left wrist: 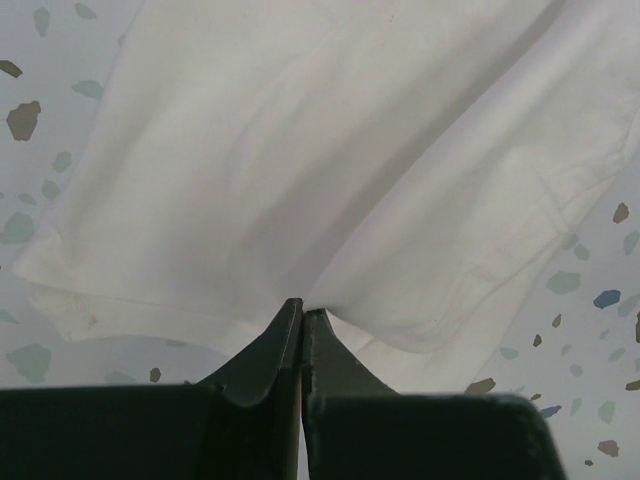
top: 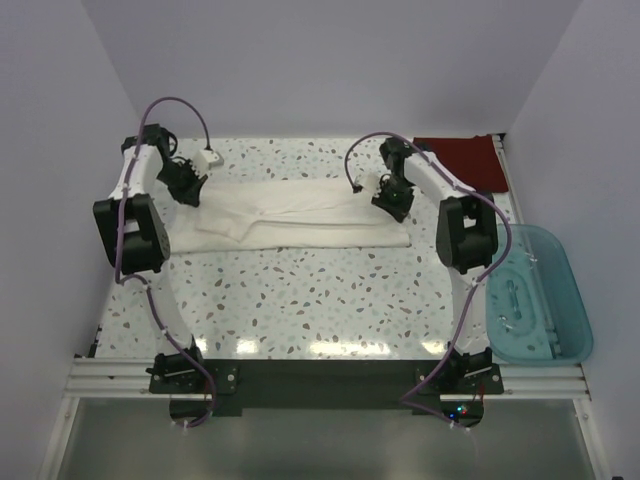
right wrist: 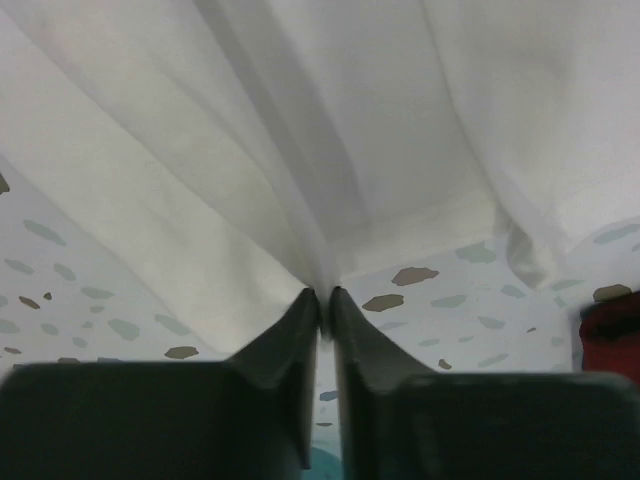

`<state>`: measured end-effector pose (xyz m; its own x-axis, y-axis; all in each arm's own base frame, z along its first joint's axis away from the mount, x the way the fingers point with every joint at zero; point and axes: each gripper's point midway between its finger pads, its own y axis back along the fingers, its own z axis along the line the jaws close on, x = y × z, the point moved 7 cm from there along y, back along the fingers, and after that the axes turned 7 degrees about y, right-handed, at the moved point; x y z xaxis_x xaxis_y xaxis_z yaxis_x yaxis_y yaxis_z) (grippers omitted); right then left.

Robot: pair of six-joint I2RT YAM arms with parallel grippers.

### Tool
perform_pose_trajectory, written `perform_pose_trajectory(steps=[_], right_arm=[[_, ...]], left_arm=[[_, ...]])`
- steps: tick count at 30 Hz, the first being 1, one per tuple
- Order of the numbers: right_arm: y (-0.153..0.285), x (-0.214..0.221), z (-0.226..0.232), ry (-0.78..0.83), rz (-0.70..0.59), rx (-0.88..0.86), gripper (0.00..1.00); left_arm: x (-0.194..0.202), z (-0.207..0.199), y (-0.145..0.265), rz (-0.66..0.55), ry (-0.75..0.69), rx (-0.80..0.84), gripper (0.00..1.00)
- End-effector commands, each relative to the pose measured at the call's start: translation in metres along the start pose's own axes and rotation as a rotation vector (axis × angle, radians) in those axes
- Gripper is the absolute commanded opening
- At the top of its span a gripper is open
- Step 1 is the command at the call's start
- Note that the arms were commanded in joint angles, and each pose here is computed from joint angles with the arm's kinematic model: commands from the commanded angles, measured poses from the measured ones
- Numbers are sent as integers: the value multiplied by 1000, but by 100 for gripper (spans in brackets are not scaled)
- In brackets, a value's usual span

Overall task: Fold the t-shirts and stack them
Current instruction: Fold the tshirt

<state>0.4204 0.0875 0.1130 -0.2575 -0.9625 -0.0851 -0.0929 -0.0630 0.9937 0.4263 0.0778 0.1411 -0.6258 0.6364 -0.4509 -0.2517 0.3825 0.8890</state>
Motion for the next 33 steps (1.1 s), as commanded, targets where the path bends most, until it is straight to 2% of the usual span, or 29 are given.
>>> perform_pose_trajectory(steps=[1,3,4,8,11,14,19,27,33], right_arm=[[13,0,-18,-45,19,105,25],[19,2,-21,-96,10,130,38],[28,4,-22,-120,-4,151,46],[51,17,-13,-260,-52,123,48],[56,28,1,-371,-72,48,47],[50,31,14,-455,-109,-40,43],[34,27,24,-501,-144,-100,28],[-3,27,24,-536,-97,-112,33],[-35,49,37,-503,69,-76,33]], left_arm=[[-14,16,3,-25,9,-82,5],[-13,23,10,-49,63,-113,15],[-14,23,17,-68,80,-123,34],[2,23,53,-148,214,-149,57],[22,8,63,-151,287,-115,58],[45,-10,54,-123,356,-64,59],[66,-25,31,-102,447,-46,58],[98,-32,-1,-4,524,-85,57],[126,-47,-19,103,549,-86,52]])
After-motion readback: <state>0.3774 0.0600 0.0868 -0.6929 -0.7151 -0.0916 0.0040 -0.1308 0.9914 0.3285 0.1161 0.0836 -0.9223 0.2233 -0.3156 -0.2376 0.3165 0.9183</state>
